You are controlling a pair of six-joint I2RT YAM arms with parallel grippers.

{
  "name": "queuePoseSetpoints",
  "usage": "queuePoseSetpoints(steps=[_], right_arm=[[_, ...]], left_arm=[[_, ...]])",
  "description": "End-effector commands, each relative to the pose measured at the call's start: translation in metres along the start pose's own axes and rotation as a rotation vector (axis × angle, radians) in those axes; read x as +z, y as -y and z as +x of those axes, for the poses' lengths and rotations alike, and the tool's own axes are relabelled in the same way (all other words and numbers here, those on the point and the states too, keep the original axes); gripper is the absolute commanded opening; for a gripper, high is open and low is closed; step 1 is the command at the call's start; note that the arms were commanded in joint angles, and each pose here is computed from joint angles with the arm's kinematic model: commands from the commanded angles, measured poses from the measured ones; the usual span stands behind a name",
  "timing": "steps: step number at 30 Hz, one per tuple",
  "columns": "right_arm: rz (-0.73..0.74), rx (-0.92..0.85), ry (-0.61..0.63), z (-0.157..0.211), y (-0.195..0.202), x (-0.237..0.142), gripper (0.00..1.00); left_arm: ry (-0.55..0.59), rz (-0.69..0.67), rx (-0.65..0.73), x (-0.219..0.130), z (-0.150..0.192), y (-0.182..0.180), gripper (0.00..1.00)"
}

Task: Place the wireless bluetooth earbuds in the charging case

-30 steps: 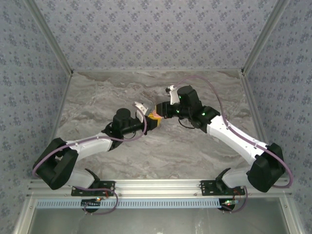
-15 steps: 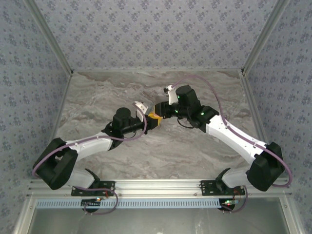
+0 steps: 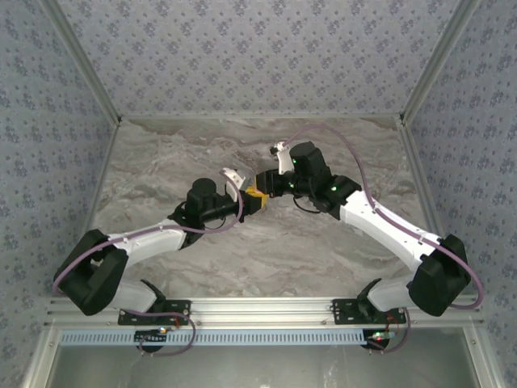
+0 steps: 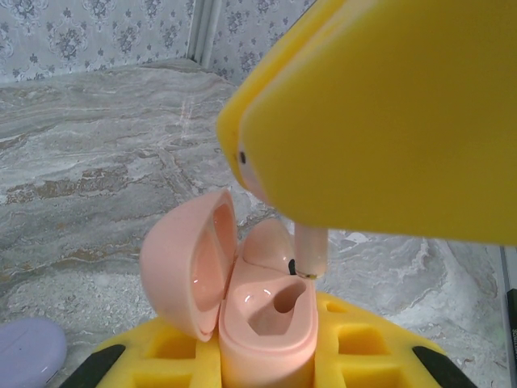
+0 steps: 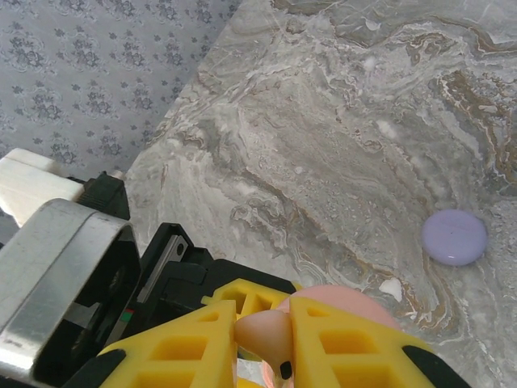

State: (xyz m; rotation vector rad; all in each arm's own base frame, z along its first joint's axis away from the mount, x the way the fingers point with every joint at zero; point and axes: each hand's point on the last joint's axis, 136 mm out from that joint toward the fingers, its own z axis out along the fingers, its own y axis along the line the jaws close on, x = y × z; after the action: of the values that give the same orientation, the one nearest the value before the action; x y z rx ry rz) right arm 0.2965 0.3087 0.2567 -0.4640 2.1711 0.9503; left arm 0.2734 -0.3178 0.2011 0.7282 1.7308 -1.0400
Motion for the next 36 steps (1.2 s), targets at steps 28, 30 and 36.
queuePoseSetpoints(steps=[28,30,36], right_arm=[[0.059,-0.064,-0.037,0.006,0.001,0.005,0.23],[0.061,-0.07,-0.042,0.007,0.001,0.006,0.23],[0.064,-0.077,-0.066,0.013,0.001,0.009,0.25]], left_arm=[[0.075,0.015,0.021,-0.007,-0.037,0.014,0.0],[0.077,0.01,0.022,-0.007,-0.037,0.013,0.0],[0.084,0.01,0.023,-0.007,-0.04,0.014,0.0]])
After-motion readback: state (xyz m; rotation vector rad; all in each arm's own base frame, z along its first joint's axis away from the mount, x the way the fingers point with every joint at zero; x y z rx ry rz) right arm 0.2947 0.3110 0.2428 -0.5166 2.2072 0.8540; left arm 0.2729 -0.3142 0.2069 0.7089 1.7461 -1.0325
